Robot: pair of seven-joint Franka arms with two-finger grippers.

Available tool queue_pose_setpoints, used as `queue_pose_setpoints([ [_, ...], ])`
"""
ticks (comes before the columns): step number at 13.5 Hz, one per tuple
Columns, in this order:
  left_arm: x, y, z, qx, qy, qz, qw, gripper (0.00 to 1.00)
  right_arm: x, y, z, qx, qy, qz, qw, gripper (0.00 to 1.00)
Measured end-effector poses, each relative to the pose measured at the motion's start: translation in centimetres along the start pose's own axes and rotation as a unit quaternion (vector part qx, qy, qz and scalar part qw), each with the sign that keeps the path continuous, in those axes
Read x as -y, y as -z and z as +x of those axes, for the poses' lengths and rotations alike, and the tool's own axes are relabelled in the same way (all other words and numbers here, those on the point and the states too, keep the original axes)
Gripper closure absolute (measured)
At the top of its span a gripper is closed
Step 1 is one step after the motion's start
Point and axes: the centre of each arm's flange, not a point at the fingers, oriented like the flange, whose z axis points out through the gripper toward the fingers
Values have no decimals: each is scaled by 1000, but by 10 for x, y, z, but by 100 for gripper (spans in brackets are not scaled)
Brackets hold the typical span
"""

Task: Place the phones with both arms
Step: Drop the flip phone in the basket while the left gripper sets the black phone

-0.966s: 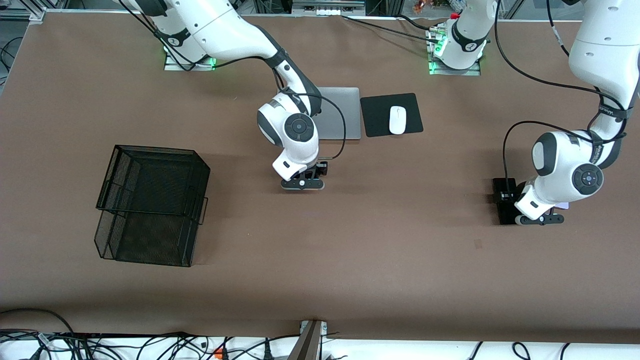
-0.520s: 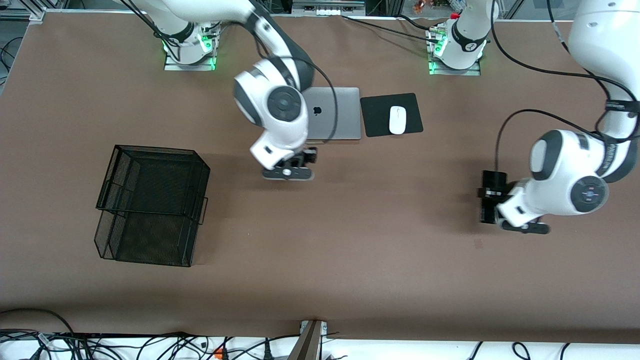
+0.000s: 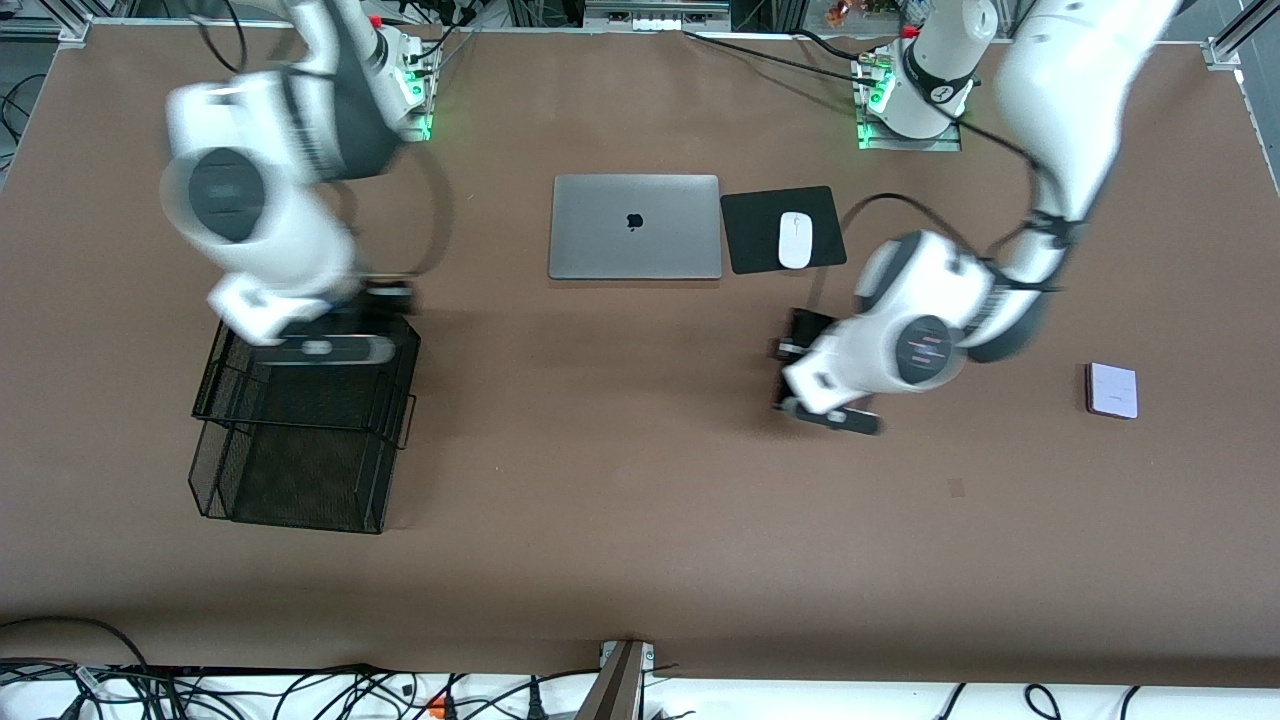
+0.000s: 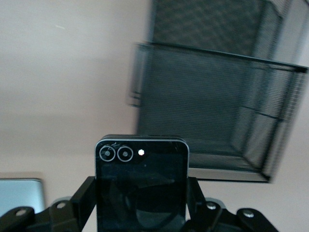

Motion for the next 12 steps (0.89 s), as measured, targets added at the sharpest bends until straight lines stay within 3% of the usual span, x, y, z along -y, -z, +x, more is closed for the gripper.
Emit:
queue_pose_setpoints([
  [3, -104, -53, -15, -59, 35, -41, 997, 21, -93, -48, -3, -8, -3, 6, 1000, 21],
  [5, -144, -84, -30, -70, 66, -59, 994, 21, -116, -84, -1, -16, -18, 4, 1000, 21],
  [7, -155, -102, -34, -71, 82, -64, 992, 21, -124, -115, 9, -14, -26, 14, 999, 21],
  [10, -147, -100, -26, -75, 93, -64, 991, 0, -129, -141, 20, -16, -30, 14, 999, 21],
  [11, -145, -96, -23, -78, 95, -66, 990, 0, -130, -140, 23, -19, -30, 12, 999, 16],
  [12, -142, -89, -19, -80, 98, -66, 990, 0, -130, -133, 27, -26, -30, 11, 999, 5],
])
